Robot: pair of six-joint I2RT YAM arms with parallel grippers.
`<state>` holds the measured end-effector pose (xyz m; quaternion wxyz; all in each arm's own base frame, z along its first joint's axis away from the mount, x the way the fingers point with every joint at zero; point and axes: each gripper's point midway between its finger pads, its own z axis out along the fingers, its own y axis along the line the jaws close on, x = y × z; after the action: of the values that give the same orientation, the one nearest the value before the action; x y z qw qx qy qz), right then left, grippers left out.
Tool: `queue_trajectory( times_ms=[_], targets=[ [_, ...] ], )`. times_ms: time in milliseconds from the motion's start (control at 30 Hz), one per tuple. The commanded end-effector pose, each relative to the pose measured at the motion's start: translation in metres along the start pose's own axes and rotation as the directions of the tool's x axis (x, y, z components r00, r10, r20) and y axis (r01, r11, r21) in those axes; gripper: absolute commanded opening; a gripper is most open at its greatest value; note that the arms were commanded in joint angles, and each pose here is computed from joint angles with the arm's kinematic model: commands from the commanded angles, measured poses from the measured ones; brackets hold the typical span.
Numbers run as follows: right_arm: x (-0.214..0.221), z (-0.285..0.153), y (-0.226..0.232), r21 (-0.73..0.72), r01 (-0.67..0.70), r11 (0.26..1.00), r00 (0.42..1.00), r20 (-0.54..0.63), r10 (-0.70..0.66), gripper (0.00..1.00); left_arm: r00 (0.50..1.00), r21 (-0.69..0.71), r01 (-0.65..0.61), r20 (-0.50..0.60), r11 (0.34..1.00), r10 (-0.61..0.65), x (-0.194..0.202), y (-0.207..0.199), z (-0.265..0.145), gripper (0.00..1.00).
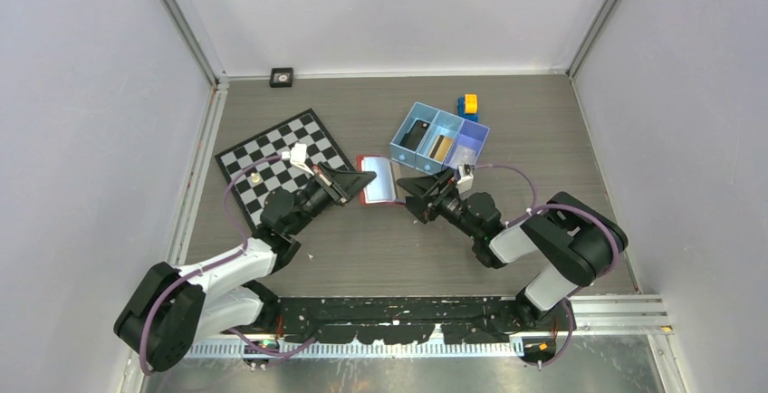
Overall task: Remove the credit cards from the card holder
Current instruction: Remove the credit card from the card holder.
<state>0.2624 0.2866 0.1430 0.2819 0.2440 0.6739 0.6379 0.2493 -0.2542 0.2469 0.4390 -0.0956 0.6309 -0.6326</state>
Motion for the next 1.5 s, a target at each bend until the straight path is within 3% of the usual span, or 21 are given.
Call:
queue_trajectory(
  times_ms=[0, 167, 600, 833, 967, 1100, 1233, 1367, 1467],
  targets=[
    [-0.001, 0.000, 0.059, -0.194, -0.005, 0.981, 0.999, 0.031, 0.011, 0.90, 0.998, 0.126, -0.023, 0.060, 0.992, 0.016, -0.018, -0.038, 0.004, 0.00],
    [-0.004, -0.011, 0.070, -0.225, -0.007, 0.974, 0.998, 0.054, 0.020, 0.88, 0.998, 0.118, -0.026, 0.060, 0.993, 0.019, -0.017, -0.034, 0.005, 0.00],
    [-0.009, -0.027, 0.080, -0.207, 0.138, 0.969, 0.987, 0.113, -0.117, 0.50, 0.998, 0.086, -0.029, 0.053, 0.996, 0.024, -0.012, -0.020, 0.002, 0.00],
    [-0.007, -0.029, 0.076, -0.133, 0.238, 0.962, 0.969, 0.101, -0.226, 0.45, 0.999, 0.089, -0.028, 0.032, 0.996, 0.025, -0.008, -0.018, 0.004, 0.00],
    [-0.004, -0.027, 0.075, -0.104, 0.290, 0.951, 0.956, 0.076, -0.283, 0.32, 0.999, 0.089, -0.031, 0.021, 0.996, 0.029, -0.005, -0.017, 0.004, 0.00],
    [-0.001, -0.029, 0.072, -0.089, 0.329, 0.940, 0.944, 0.061, -0.325, 0.06, 0.999, 0.075, -0.045, 0.007, 0.996, 0.045, -0.002, -0.012, 0.002, 0.00],
    [-0.005, -0.032, 0.061, -0.027, 0.391, 0.920, 0.919, 0.061, -0.389, 0.01, 0.996, 0.023, -0.091, -0.015, 0.996, 0.092, 0.003, 0.000, -0.002, 0.00],
    [-0.012, -0.037, 0.054, 0.022, 0.442, 0.897, 0.893, 0.080, -0.443, 0.00, 0.985, -0.066, -0.171, -0.029, 0.983, 0.170, 0.005, 0.019, -0.012, 0.12],
    [-0.015, -0.038, 0.049, 0.049, 0.476, 0.878, 0.874, 0.080, -0.479, 0.00, 0.969, -0.137, -0.245, -0.025, 0.960, 0.244, 0.001, 0.032, -0.023, 0.39]
  ],
)
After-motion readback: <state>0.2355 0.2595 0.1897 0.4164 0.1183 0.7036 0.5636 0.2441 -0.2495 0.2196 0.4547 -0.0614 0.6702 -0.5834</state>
